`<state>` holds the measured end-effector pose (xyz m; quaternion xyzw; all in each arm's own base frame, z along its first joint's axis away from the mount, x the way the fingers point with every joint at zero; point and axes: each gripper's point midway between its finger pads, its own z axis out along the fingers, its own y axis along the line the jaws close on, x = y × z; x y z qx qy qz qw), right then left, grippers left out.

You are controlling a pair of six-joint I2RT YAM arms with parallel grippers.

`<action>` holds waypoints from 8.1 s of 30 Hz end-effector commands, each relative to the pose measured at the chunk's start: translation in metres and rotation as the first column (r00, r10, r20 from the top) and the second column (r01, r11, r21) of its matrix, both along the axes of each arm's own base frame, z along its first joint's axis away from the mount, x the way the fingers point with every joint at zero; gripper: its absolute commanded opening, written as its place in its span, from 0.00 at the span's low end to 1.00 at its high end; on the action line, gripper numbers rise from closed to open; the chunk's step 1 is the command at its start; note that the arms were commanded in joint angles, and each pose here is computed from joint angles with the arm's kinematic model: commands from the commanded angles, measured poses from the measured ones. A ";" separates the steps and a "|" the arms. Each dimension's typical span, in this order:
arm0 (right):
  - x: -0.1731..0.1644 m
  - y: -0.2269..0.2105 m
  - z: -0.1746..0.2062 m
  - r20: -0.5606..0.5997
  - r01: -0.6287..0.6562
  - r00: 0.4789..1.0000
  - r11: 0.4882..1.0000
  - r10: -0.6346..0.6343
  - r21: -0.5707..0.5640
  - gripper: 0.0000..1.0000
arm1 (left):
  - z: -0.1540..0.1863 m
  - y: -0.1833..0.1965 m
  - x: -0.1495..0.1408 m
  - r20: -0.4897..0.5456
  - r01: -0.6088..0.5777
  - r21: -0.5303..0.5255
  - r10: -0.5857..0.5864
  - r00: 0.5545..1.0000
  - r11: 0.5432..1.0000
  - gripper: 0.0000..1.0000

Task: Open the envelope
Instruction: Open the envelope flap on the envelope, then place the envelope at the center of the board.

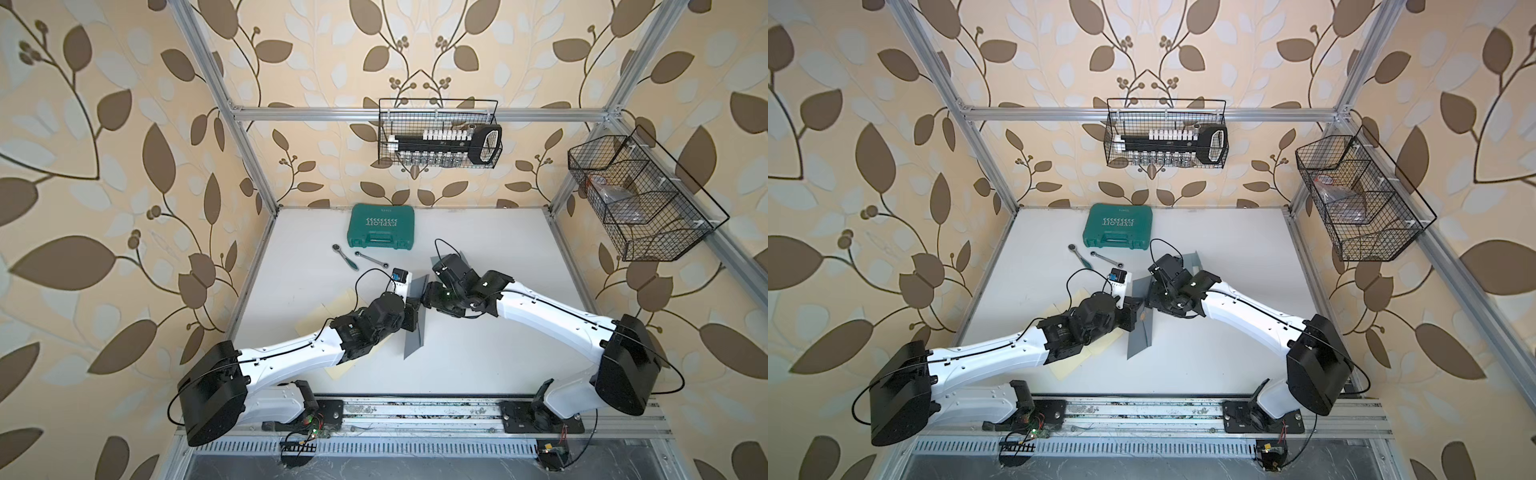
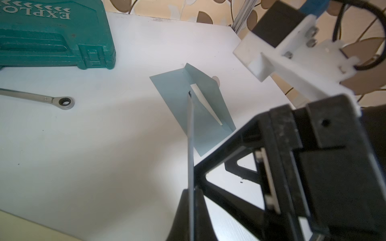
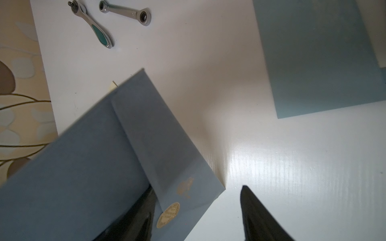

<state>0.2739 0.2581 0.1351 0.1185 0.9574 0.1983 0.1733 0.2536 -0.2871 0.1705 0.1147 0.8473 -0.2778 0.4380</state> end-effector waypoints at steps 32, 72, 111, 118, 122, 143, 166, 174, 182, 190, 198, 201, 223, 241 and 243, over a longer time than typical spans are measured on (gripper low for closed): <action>-0.003 0.012 0.001 -0.001 -0.051 0.999 0.999 0.051 0.016 0.61 | 0.015 -0.012 -0.002 0.010 0.035 -0.043 -0.034 0.999 0.998 0.00; -0.001 -0.004 -0.005 -0.026 -0.005 1.000 0.997 0.003 -0.081 0.41 | 0.015 -0.013 -0.003 0.005 0.044 -0.038 -0.043 0.999 0.998 0.00; -0.039 0.000 0.104 0.617 -0.503 0.745 0.821 0.253 0.270 0.87 | 0.144 0.062 0.018 -0.096 -0.168 -0.645 0.139 0.986 0.745 0.00; -0.031 0.001 0.096 0.585 -0.466 0.777 0.839 0.235 0.282 0.83 | 0.157 0.058 0.013 -0.071 -0.125 -0.677 0.104 0.992 0.725 0.00; -0.028 0.001 0.096 0.573 -0.438 0.795 0.843 0.200 0.313 0.76 | 0.158 0.056 0.012 -0.069 -0.115 -0.678 0.093 0.993 0.726 0.00; -0.013 -0.014 0.095 0.487 -0.389 0.867 0.756 0.107 0.527 0.43 | 0.157 0.055 0.011 -0.066 -0.104 -0.679 0.080 0.995 0.726 0.00; -0.017 -0.015 0.107 0.530 -0.450 0.834 0.746 0.154 0.490 0.04 | 0.143 0.064 0.013 -0.108 -0.172 -0.644 0.134 0.985 0.745 0.00; -0.019 -0.016 0.114 0.548 -0.459 0.823 0.741 0.148 0.490 0.00 | 0.127 0.065 0.018 -0.166 -0.231 -0.601 0.163 0.972 0.765 0.21; -0.011 -0.036 0.101 0.532 -0.365 0.841 0.830 0.099 0.422 0.00 | 0.098 0.080 0.024 -0.256 -0.365 -0.506 0.268 0.929 0.782 0.53; 0.003 -0.083 0.097 0.530 -0.194 0.848 0.934 0.006 0.300 0.00 | 0.084 0.086 0.025 -0.280 -0.407 -0.457 0.307 0.910 0.791 0.69; 0.022 -0.156 0.110 0.544 0.059 0.836 0.998 -0.065 0.028 0.00 | 0.077 0.080 0.024 -0.288 -0.388 -0.433 0.283 0.915 0.814 0.71; 0.029 -0.188 0.110 0.524 0.178 0.844 0.981 -0.112 -0.076 0.00 | 0.076 0.078 0.024 -0.288 -0.379 -0.422 0.275 0.917 0.824 0.72; 0.100 -0.266 -0.005 0.208 0.278 0.934 0.956 -0.292 0.093 0.00 | 0.080 0.087 0.006 -0.233 -0.313 -0.386 0.236 0.943 0.868 0.76; 0.102 -0.295 -0.084 -0.002 0.283 0.959 0.958 -0.284 -0.046 0.05 | 0.088 0.097 0.001 -0.179 -0.302 -0.376 0.251 0.951 0.876 0.76; 0.102 -0.296 -0.086 -0.005 0.287 0.958 0.956 -0.288 -0.055 0.07 | 0.088 0.097 0.001 -0.175 -0.300 -0.374 0.251 0.952 0.878 0.77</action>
